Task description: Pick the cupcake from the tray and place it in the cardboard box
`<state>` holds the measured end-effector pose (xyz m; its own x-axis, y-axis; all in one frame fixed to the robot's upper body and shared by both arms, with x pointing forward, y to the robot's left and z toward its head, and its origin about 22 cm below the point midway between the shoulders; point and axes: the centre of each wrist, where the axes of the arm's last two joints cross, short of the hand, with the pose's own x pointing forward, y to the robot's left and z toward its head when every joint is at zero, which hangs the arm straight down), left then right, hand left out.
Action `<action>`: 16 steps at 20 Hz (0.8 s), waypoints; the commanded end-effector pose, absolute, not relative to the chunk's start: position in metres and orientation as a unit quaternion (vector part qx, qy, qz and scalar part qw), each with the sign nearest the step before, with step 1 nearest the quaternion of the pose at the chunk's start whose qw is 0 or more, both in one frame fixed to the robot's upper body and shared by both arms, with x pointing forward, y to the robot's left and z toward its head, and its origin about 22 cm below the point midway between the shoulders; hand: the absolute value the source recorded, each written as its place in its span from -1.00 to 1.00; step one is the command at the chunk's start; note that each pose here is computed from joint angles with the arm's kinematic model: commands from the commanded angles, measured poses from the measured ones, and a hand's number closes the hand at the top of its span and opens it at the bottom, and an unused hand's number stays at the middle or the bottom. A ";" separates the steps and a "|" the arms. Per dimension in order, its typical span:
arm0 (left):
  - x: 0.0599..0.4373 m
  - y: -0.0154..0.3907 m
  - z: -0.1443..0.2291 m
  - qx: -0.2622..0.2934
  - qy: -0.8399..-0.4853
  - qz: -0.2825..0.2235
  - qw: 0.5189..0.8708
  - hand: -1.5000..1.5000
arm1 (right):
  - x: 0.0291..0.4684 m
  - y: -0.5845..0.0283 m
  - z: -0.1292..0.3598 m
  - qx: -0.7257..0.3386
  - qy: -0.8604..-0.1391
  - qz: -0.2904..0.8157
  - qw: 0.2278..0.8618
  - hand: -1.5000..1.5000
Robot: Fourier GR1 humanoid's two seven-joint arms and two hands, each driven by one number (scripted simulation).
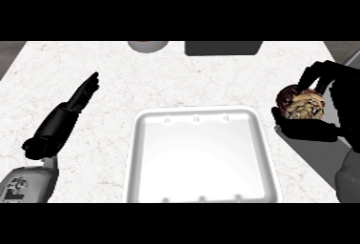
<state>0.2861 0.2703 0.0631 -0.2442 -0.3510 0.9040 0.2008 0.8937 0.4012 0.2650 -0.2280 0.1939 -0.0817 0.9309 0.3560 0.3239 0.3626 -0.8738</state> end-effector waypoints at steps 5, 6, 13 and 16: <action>0.280 0.270 0.066 0.041 -0.758 -0.230 0.609 0.00 | 0.279 -0.308 0.226 -0.524 -0.631 0.210 0.533 1.00; 0.290 0.267 0.062 0.037 -0.756 -0.236 0.609 0.00 | 0.292 -0.330 0.223 -0.515 -0.640 0.187 0.539 1.00; 0.289 0.267 0.070 0.043 -0.759 -0.235 0.606 0.00 | 0.314 -0.394 0.204 -0.544 -0.537 0.295 0.573 1.00; 0.281 0.265 0.064 0.043 -0.757 -0.235 0.608 0.00 | 0.312 -0.423 0.194 -0.495 -0.483 0.324 0.645 1.00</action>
<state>0.2870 0.2682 0.0644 -0.2578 -0.3465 0.9019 0.2166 0.8890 0.4034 0.3108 -0.3838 0.2116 0.2486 0.9140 0.3206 0.2196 0.2692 -0.9377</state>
